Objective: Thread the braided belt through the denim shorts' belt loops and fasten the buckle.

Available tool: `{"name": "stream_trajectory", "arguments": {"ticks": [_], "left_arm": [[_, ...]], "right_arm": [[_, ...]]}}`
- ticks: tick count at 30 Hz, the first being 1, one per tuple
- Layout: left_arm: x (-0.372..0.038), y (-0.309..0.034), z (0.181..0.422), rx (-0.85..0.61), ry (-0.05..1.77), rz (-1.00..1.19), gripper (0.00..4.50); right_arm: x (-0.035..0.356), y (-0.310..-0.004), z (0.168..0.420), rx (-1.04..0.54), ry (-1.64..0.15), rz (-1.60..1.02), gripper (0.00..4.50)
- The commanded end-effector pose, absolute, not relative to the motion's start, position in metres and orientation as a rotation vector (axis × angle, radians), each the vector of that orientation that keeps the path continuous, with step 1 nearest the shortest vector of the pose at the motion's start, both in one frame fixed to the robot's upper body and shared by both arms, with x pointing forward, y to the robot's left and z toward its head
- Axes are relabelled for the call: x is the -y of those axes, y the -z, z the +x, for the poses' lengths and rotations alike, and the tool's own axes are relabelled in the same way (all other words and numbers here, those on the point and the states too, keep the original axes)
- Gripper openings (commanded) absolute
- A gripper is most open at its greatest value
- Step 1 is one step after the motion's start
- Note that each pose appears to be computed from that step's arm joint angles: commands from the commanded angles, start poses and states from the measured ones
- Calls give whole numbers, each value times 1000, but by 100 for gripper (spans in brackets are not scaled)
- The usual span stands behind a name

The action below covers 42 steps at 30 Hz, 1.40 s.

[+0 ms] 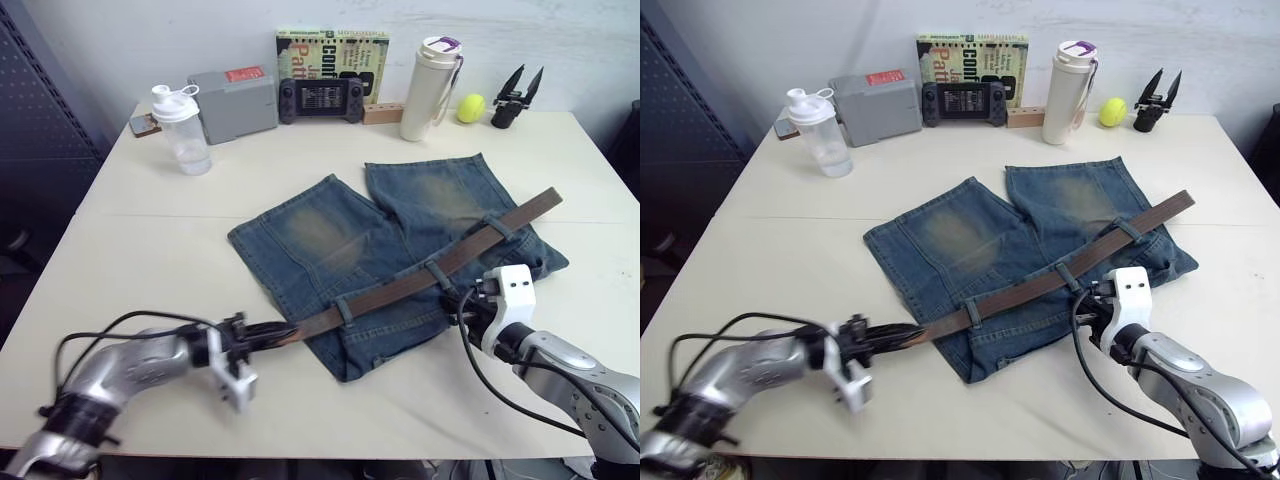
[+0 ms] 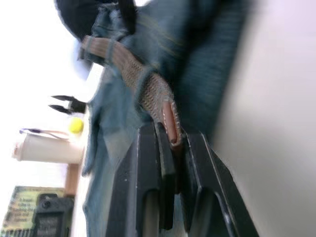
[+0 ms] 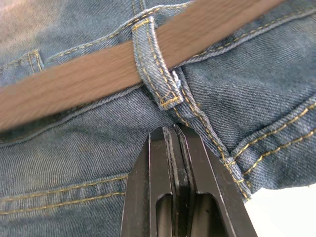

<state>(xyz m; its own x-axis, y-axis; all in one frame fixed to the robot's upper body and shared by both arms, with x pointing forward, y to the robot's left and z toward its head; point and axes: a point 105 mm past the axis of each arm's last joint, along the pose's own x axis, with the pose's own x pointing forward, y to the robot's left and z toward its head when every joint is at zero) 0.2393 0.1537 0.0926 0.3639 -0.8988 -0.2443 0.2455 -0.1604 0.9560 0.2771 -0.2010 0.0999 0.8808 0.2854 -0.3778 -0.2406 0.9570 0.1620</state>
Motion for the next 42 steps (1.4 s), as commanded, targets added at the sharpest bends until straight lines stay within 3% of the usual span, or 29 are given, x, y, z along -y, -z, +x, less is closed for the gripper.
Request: {"name": "stream_trajectory", "arguments": {"ticks": [1, 5, 9, 14, 16, 20, 25, 26, 31, 34, 36, 40, 41, 42], "left_arm": [[-226, -70, 212, 417, 1207, 1417, 0], [-276, -66, 198, 241, 1175, 1424, 0], [-339, -49, 175, -83, 1174, 1530, 0], [-364, -46, 169, -148, 1091, 1588, 0], [-372, -42, 161, -178, 1112, 1607, 96], [-378, -41, 153, -178, 1133, 1620, 232], [-352, -62, 175, 6, 1054, 1526, 417], [-342, -69, 181, 69, 1050, 1495, 442], [-285, -104, 198, 377, 1132, 1416, 442], [-244, -119, 198, 516, 1181, 1328, 450], [-223, -125, 194, 545, 1209, 1267, 450], [-187, -130, 189, 503, 1243, 1115, 450], [-175, -130, 187, 484, 1259, 1055, 450], [-164, -130, 186, 457, 1267, 997, 450]], "right_arm": [[199, -81, 274, -485, -254, 125, 9], [194, -81, 274, -484, -264, 138, 9], [188, -81, 276, -485, -286, 139, 9], [184, -83, 280, -479, -297, 150, 9], [184, -83, 281, -483, -297, 141, 0], [183, -84, 283, -480, -301, 148, 0], [182, -82, 283, -486, -306, 148, 0], [182, -83, 284, -484, -307, 145, 0], [186, -91, 289, -461, -309, 143, 0], [184, -103, 291, -423, -328, 196, 91], [182, -112, 292, -397, -354, 246, 185], [182, -134, 289, -347, -413, 339, 374], [184, -142, 285, -335, -444, 345, 440], [185, -150, 282, -325, -477, 345, 440]]}}
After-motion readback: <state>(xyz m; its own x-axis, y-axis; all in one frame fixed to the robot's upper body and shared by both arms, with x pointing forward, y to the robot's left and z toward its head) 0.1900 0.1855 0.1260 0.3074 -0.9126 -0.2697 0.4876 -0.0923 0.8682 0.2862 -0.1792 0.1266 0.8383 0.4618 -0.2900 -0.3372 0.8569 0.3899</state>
